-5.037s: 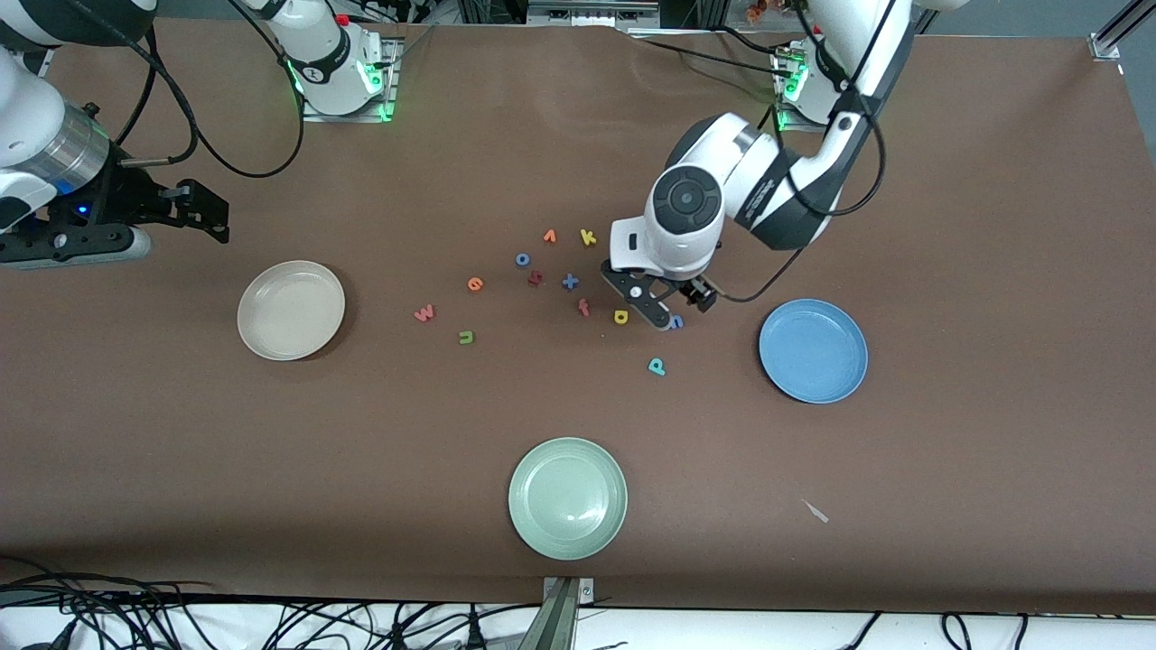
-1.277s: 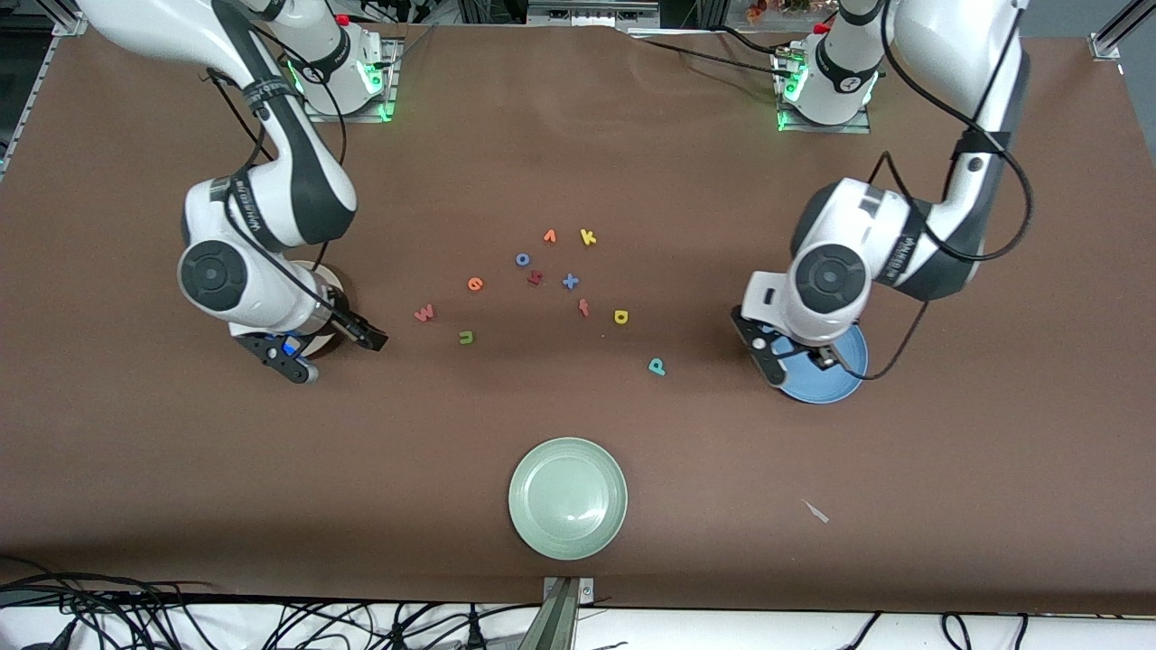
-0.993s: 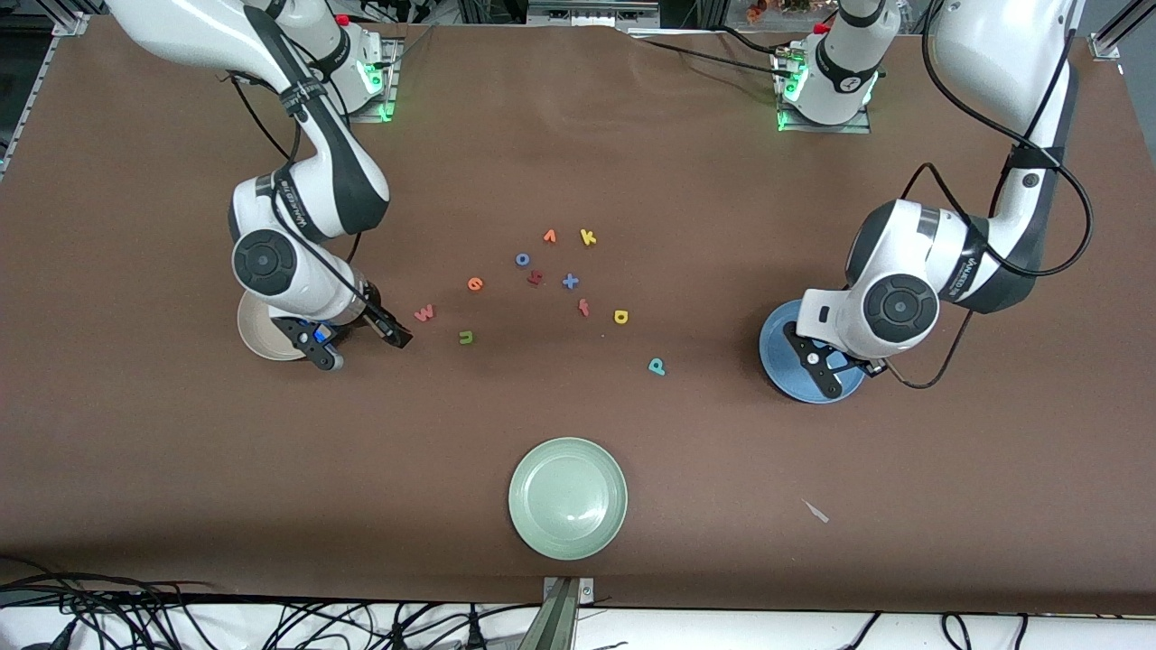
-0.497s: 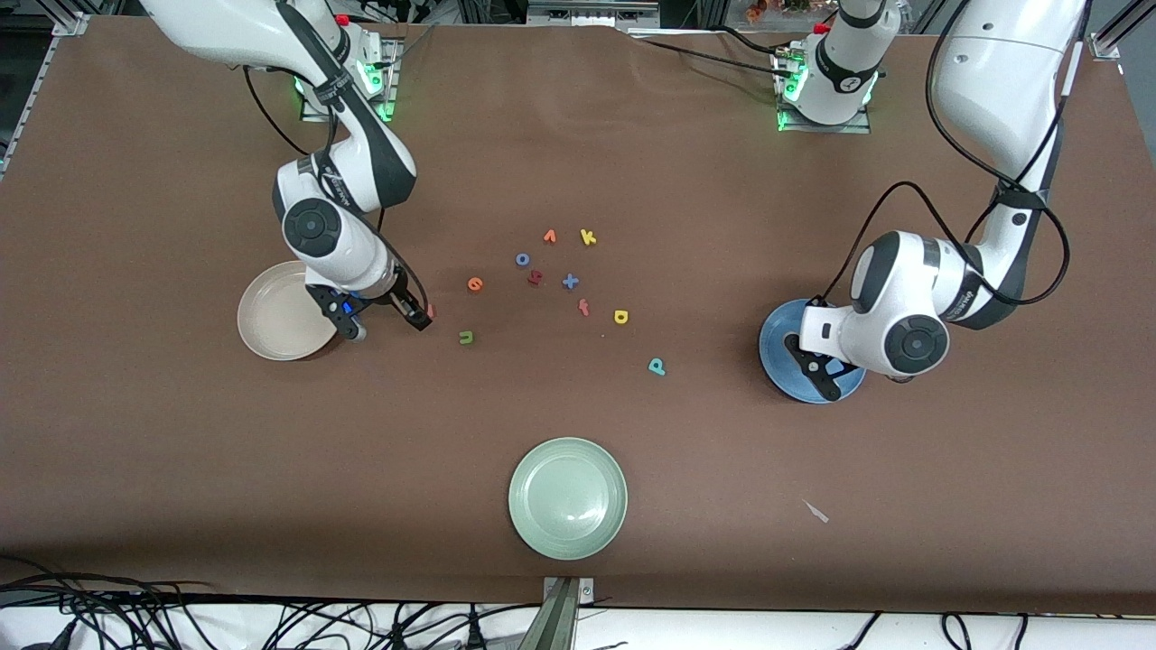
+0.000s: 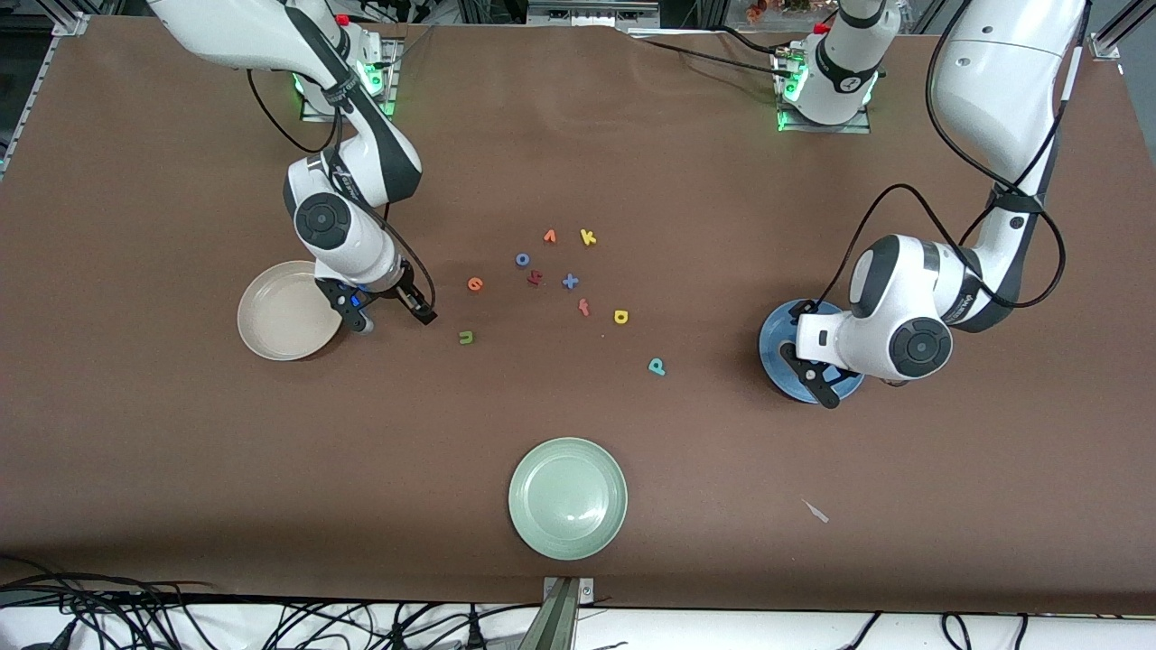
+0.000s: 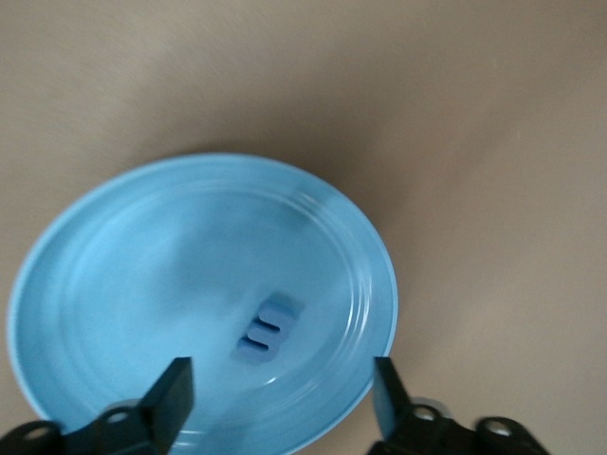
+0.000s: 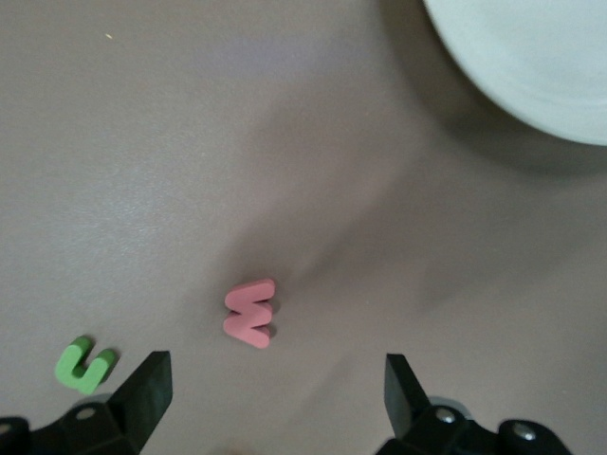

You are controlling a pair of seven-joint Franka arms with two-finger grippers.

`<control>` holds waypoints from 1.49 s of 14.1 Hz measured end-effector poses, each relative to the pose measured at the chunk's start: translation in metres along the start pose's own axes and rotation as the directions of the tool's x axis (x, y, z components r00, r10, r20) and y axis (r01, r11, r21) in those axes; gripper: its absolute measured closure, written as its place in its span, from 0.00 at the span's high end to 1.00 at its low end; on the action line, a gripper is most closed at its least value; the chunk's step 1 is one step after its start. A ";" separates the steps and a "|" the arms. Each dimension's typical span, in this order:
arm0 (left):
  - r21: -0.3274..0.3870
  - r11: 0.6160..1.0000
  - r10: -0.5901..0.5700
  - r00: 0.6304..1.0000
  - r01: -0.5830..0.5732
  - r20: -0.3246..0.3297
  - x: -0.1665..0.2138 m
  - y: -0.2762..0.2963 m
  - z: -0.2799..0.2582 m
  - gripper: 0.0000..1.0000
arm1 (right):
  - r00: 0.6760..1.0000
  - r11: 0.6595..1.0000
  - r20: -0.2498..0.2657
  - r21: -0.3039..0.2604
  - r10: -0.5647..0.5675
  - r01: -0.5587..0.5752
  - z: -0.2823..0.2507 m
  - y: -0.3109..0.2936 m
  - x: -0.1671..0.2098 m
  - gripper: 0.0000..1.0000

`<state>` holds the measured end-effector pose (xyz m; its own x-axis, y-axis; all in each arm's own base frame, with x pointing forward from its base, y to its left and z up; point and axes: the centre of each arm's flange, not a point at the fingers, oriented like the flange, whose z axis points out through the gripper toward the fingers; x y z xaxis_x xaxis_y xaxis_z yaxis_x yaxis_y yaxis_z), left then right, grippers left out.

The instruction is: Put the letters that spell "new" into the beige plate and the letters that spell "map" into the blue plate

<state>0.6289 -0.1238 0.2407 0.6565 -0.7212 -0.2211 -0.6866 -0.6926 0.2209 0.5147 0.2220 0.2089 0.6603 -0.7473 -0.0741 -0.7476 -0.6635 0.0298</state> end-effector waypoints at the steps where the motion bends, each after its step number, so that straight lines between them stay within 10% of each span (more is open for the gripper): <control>1: 0.009 0.999 -0.046 0.999 0.046 -0.009 0.009 0.009 -0.006 1.00 | 1.000 1.000 0.003 -0.001 0.002 -0.002 0.006 0.000 0.001 1.00; 7: -0.006 0.908 -0.418 0.906 0.419 -0.060 0.082 0.091 -0.014 1.00 | 1.000 1.000 0.011 0.002 0.007 -0.007 0.024 0.001 0.003 0.96; 13: -0.170 0.696 -0.718 0.677 0.697 -0.163 0.130 0.083 -0.004 1.00 | 1.000 1.000 0.009 -0.006 -0.004 0.004 0.040 0.003 0.005 0.88; 21: -0.177 0.490 -0.872 0.481 0.853 -0.094 0.173 0.137 0.041 0.90 | 1.000 1.000 -0.006 0.021 -0.007 0.007 0.033 -0.004 0.010 0.39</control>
<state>0.6358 -0.3428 0.1940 0.9436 0.2559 -0.2099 0.2788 -0.9563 0.0875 0.5218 0.2184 0.1753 0.6660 -0.7428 -0.0680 -0.7442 -0.6679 0.0080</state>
